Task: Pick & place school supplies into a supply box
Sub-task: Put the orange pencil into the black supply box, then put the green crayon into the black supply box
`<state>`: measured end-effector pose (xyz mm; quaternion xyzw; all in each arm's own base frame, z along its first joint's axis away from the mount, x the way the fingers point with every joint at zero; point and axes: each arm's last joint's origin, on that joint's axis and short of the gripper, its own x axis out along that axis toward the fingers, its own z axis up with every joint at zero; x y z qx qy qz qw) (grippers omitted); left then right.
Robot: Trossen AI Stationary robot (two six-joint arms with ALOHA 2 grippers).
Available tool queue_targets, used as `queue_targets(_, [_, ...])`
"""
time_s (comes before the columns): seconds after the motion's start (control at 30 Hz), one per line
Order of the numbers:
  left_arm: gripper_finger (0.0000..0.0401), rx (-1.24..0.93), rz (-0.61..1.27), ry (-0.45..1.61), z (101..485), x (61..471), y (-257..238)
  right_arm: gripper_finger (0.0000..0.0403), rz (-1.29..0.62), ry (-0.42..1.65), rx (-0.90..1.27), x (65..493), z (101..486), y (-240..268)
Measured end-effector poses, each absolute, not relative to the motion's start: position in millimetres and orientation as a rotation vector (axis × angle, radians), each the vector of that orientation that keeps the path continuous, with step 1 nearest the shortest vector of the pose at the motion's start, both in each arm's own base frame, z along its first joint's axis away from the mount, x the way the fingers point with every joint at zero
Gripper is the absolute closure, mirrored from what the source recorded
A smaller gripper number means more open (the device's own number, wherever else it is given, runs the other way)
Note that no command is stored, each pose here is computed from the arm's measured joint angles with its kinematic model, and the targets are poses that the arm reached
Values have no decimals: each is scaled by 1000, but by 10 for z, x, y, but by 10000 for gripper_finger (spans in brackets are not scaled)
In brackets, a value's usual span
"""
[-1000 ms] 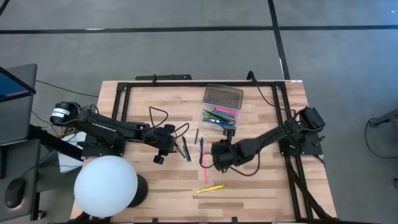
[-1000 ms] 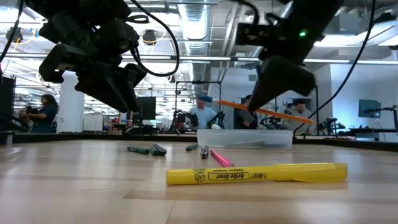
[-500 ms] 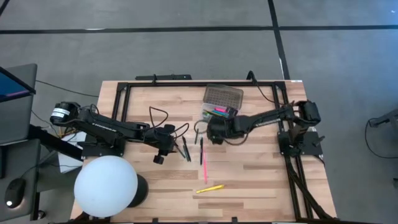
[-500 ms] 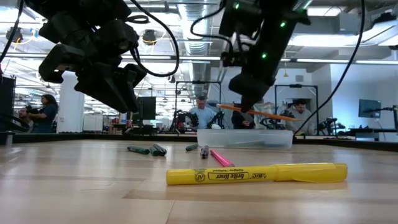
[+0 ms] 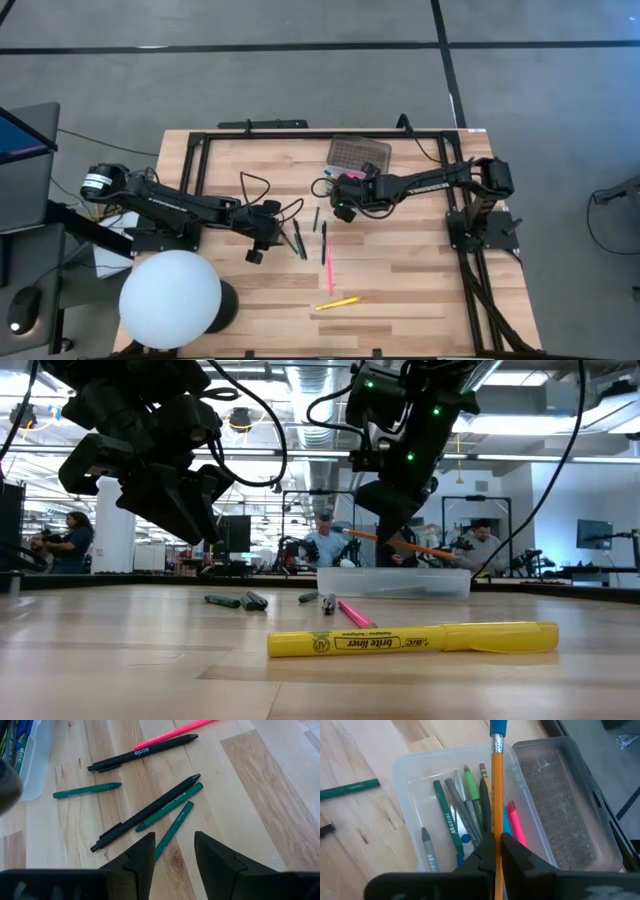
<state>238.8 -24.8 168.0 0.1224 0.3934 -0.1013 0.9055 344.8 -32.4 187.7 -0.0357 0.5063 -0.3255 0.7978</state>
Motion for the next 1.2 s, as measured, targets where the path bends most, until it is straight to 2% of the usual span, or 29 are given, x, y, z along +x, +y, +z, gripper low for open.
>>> queue_targets(0.2, [268, 253, -209, 812, 1680, 2388, -248, 395, -701, 1087, -78, 3448, 1876, -325])
queue_targets(0.83, [268, 253, -209, 812, 1680, 2388, -248, 327, -731, 1087, -60, 3437, 1877, -415])
queue_targets(1.1, [268, 254, -210, 811, 1681, 2389, -248, 327, -592, 1121, -211, 3453, 1875, -112])
queue_targets(1.2, [268, 253, -208, 796, 1690, 2400, -249, 327, -599, 1140, -314, 3419, 1873, 25])
